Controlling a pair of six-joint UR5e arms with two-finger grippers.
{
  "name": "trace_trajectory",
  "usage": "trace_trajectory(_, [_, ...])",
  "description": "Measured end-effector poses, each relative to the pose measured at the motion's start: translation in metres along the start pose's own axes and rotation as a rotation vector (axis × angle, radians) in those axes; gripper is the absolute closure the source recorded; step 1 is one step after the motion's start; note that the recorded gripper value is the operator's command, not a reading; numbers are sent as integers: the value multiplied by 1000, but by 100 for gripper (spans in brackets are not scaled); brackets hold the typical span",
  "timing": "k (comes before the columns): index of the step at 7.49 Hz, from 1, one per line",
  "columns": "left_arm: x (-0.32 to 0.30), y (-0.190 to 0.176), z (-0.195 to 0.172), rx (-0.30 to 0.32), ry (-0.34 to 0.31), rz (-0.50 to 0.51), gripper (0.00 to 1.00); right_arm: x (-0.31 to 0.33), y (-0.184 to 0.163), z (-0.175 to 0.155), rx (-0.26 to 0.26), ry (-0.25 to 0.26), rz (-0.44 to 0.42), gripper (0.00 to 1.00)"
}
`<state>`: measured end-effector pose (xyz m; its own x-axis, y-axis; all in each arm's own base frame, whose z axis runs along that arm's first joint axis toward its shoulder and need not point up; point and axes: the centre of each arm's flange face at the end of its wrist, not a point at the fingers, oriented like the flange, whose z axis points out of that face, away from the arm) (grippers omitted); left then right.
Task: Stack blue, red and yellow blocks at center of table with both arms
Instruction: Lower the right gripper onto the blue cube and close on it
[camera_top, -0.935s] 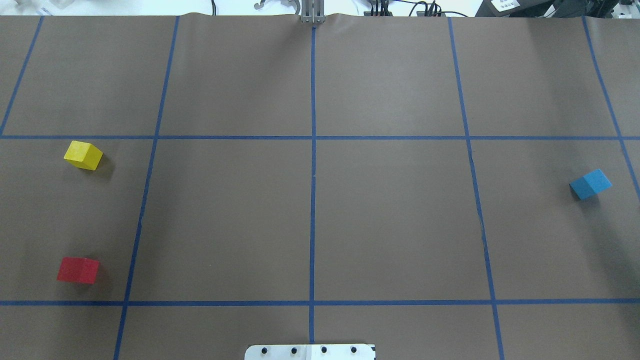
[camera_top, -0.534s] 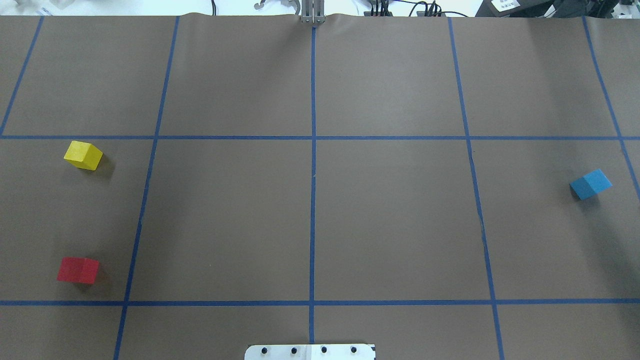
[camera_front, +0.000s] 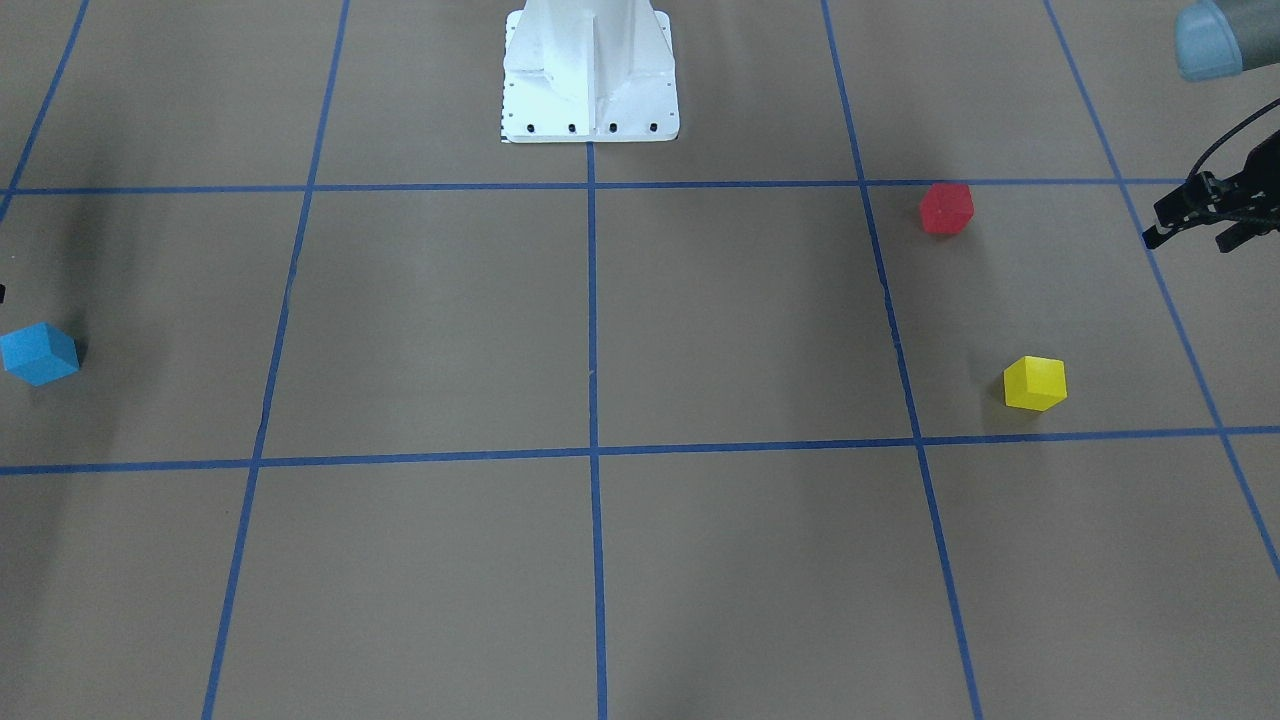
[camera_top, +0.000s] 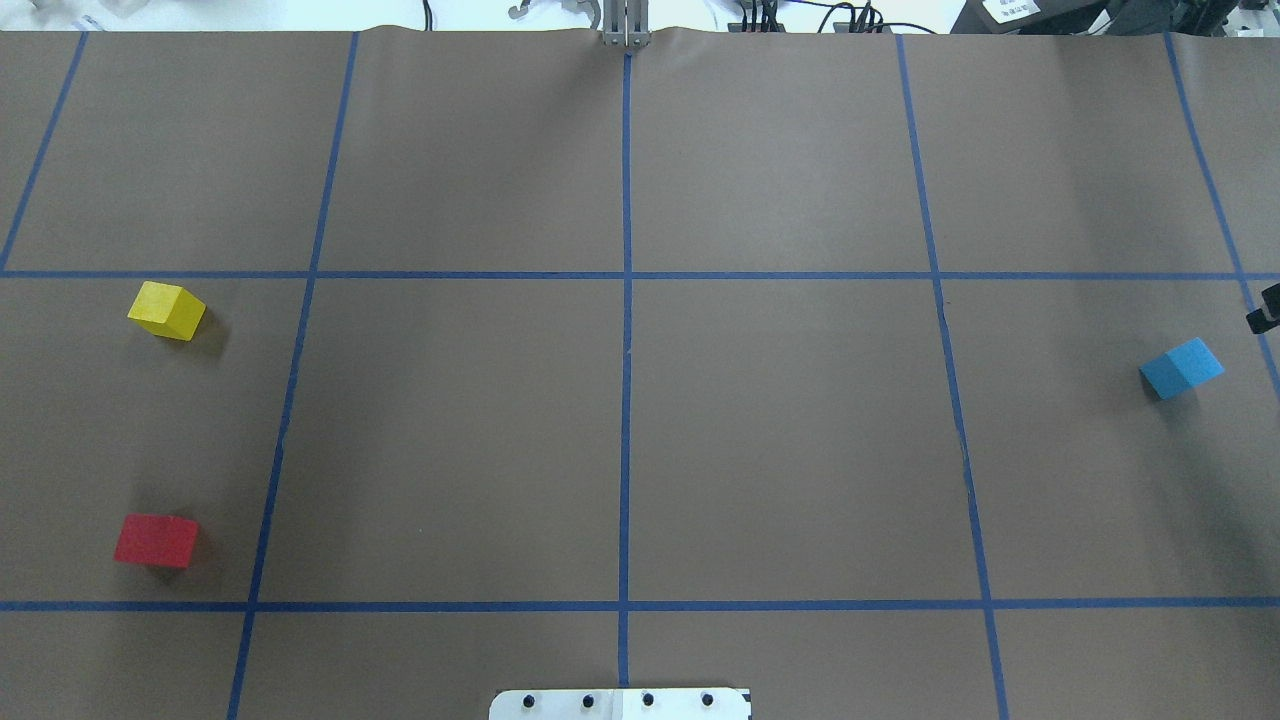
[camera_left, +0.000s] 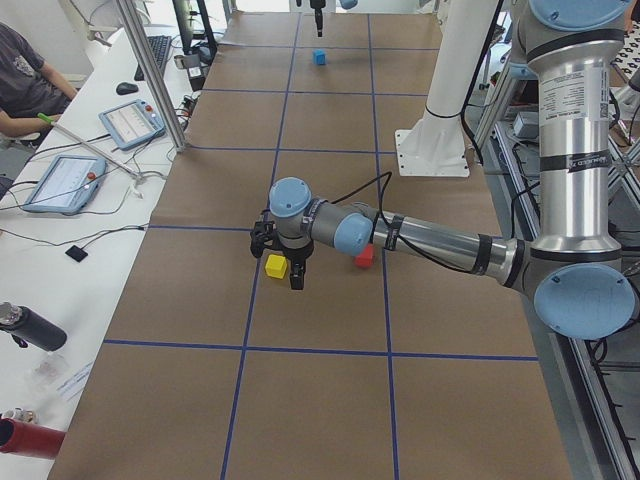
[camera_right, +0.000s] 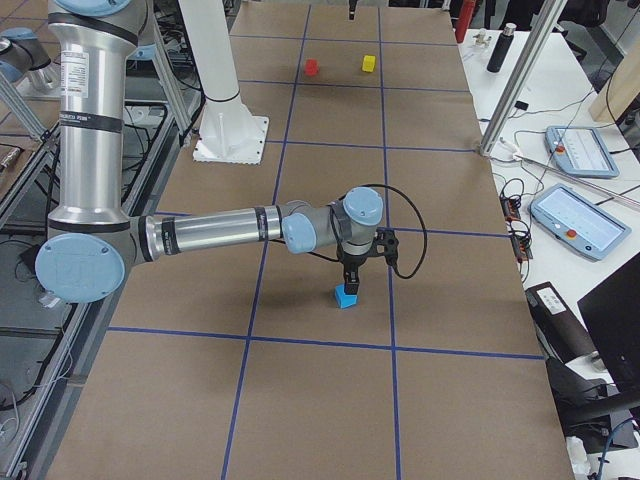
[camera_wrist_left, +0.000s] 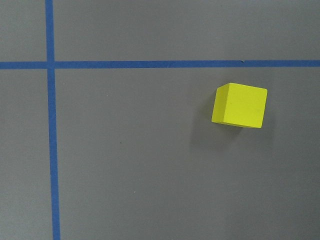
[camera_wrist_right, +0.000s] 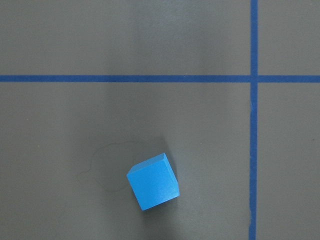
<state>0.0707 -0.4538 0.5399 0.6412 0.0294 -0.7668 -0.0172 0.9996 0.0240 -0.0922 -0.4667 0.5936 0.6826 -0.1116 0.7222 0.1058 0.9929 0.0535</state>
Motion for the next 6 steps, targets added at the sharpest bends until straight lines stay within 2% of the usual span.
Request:
trace_trajectory(3, [2,0,-1,2,1,3,0,8,-5,46,12,13,-79,2])
trace_trajectory(6, [3,1,-2,3,2,4,0,-9,-9,68,7,73,-193,2])
